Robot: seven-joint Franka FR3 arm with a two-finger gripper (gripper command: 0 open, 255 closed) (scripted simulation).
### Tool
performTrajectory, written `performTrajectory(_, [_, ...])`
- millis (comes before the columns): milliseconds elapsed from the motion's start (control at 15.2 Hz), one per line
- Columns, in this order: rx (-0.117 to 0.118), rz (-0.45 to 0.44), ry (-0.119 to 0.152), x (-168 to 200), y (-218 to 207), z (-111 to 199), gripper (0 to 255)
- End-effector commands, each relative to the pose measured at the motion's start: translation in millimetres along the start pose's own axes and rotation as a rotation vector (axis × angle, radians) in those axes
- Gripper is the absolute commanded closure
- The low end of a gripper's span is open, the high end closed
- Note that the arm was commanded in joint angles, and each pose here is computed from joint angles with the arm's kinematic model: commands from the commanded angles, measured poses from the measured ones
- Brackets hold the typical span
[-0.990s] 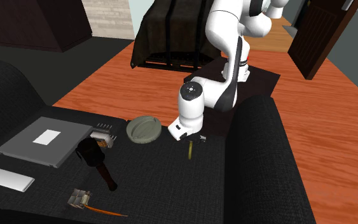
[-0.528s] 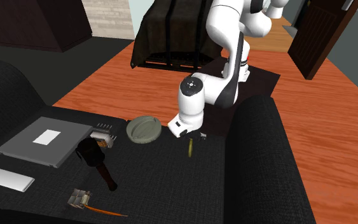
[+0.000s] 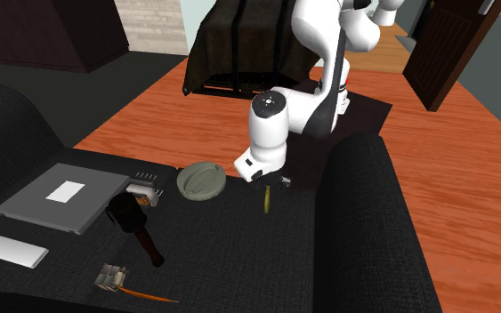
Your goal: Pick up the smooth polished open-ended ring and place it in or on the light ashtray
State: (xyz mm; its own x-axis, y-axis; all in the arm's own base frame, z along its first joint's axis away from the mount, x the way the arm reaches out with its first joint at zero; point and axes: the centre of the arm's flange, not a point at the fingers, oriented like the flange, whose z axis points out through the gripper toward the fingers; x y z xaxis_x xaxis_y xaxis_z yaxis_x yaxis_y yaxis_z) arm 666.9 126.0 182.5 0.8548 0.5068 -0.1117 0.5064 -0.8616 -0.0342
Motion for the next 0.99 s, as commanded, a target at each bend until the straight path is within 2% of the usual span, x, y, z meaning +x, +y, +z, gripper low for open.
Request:
performTrajectory(0, [0.0,0.0,0.0,-2.2,-0.9,-12.4,255])
performTrajectory(396, [0.0,0.0,0.0,-5.8,-2.0,-43.5,255])
performTrajectory(924, [0.0,0.0,0.0,-46.0,95.4,-50.7,255])
